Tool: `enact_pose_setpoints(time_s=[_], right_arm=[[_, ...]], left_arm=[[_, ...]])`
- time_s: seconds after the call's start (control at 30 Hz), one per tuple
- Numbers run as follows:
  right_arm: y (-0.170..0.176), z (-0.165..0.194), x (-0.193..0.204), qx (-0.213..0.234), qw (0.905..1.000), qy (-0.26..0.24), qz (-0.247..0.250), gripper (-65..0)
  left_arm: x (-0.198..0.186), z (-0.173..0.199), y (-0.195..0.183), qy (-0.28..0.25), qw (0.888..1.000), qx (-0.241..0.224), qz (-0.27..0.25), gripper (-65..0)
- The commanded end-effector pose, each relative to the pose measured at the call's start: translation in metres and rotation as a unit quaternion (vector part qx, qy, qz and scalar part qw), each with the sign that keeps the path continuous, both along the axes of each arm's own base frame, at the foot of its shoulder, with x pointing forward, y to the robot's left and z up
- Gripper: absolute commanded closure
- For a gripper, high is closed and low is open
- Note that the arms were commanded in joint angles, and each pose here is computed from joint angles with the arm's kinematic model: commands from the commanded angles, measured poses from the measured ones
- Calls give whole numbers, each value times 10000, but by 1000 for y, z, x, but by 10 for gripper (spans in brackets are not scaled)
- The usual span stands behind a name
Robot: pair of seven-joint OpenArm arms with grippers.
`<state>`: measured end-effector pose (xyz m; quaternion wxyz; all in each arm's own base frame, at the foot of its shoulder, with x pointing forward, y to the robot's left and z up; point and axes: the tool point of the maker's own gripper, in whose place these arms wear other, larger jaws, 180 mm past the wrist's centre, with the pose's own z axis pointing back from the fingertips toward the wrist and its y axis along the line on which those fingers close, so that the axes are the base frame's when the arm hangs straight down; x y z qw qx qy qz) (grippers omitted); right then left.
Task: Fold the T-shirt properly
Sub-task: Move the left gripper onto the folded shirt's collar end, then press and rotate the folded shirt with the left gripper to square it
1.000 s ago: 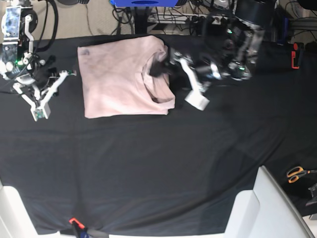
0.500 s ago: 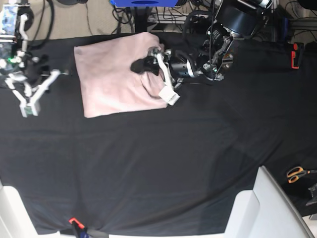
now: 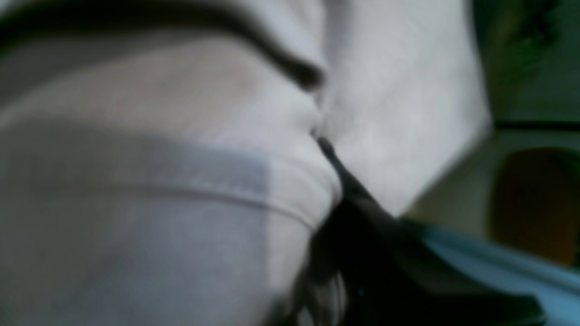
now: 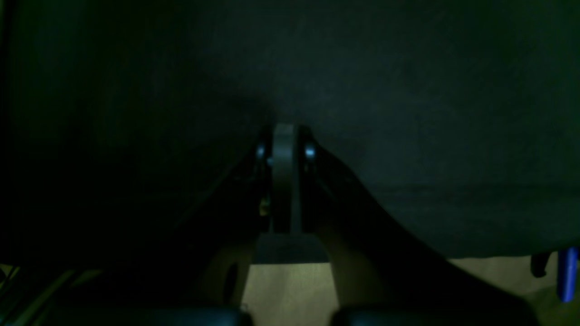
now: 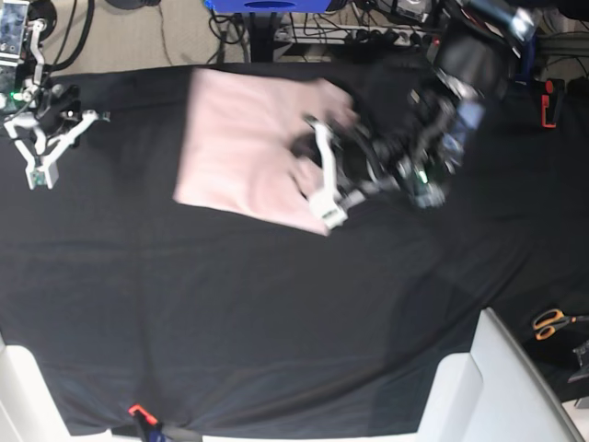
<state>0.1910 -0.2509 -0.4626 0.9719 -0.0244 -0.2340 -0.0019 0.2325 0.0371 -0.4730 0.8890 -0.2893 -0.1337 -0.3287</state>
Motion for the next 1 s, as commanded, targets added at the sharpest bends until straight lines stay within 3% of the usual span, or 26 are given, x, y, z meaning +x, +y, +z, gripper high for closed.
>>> enact_pose_setpoints(time_s=[0.0,0.07,0.17,0.27,0.37,0.6,0.7,0.77,0.87,0.97], right_arm=[[-6,10,10,-75,9997,-231,21,-21],[-5,10,11,-68,9997,-233,20,-21],[-5,10,11,-70,9997,-241,22,-21],[-5,10,11,-70,9997,-233,21,-21],[-5,10,11,-70,9997,-233,21,-21],[-5,9,10,-61,9997,-226,16,-21],[-5,9,10,-61,9997,-226,16,-21],[-5,9,10,-61,9997,-226,16,-21],[-5,9,10,-61,9997,-226,16,-21],[-5,9,10,-61,9997,-226,16,-23]], left_arm=[[12,9,0,-206,9994,96,-268,0],[18,7,8,-404,9935,626,-865,0],[24,0,16,-690,9725,1376,-1750,0],[41,-4,25,-1023,9414,2109,-2424,0],[60,2,11,-1475,9116,2503,-2908,0],[88,16,-36,-2525,8417,3151,-3585,0],[84,20,-60,-2803,8058,3222,-4102,0],[78,22,-79,-2964,7888,3081,-4417,0],[78,21,-88,-3055,7784,3070,-4545,0],[77,15,-92,-3064,7779,3010,-4587,0]])
